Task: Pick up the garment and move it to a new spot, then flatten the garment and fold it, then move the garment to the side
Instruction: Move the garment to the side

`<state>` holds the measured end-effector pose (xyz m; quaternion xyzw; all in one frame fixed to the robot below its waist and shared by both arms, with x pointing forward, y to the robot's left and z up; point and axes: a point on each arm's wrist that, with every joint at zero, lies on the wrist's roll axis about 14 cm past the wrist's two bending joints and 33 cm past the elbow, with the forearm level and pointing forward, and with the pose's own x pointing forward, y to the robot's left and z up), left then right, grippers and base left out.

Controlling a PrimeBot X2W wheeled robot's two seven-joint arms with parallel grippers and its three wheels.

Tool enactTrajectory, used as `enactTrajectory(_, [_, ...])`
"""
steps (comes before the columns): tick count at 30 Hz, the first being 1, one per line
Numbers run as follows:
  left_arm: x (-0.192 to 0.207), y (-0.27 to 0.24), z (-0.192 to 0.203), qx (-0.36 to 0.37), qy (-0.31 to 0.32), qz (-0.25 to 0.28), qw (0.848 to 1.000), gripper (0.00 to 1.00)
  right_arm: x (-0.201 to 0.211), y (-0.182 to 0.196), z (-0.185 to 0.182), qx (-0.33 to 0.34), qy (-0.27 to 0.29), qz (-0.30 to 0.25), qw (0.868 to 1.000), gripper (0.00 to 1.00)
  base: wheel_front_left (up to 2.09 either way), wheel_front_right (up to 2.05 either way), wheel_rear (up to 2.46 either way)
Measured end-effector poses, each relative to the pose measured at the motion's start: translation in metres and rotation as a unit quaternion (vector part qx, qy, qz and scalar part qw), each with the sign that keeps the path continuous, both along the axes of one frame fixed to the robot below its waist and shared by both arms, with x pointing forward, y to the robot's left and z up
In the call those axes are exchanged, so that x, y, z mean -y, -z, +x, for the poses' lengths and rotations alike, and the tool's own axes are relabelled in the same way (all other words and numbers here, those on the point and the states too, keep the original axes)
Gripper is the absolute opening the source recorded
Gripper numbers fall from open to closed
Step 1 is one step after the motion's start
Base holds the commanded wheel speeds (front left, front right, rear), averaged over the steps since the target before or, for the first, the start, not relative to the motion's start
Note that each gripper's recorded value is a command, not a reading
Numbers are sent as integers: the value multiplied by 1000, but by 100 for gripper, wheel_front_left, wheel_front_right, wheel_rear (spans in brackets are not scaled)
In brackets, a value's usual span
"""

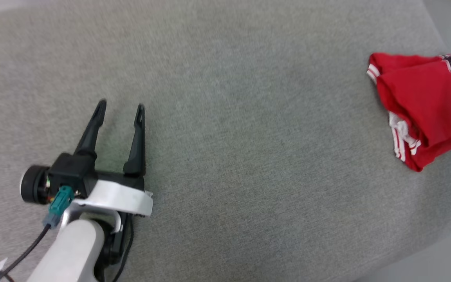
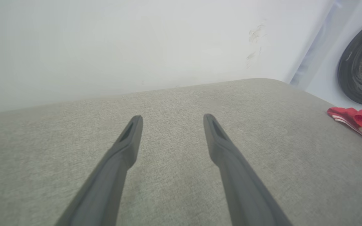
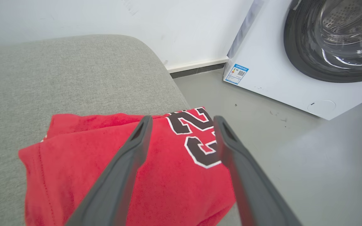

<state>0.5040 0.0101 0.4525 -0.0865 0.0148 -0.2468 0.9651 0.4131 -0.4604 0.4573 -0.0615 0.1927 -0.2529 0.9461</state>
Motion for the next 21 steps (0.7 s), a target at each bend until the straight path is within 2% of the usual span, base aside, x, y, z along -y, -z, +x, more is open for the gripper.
enactTrajectory(4, [-11,-19,-18,6,-21,-4,1000,100,-27,-13,-6,37,-38,7,999,100,0,0,0])
enactTrajectory(11, [-37,-47,-48,17,-62,-10,998,100,-92,-15,-18,78,-111,48,990,100,0,0,0])
enactTrajectory(21, [-111,-55,-85,15,-167,5,986,100,-206,-37,-1,147,-229,108,956,100,0,0,0])
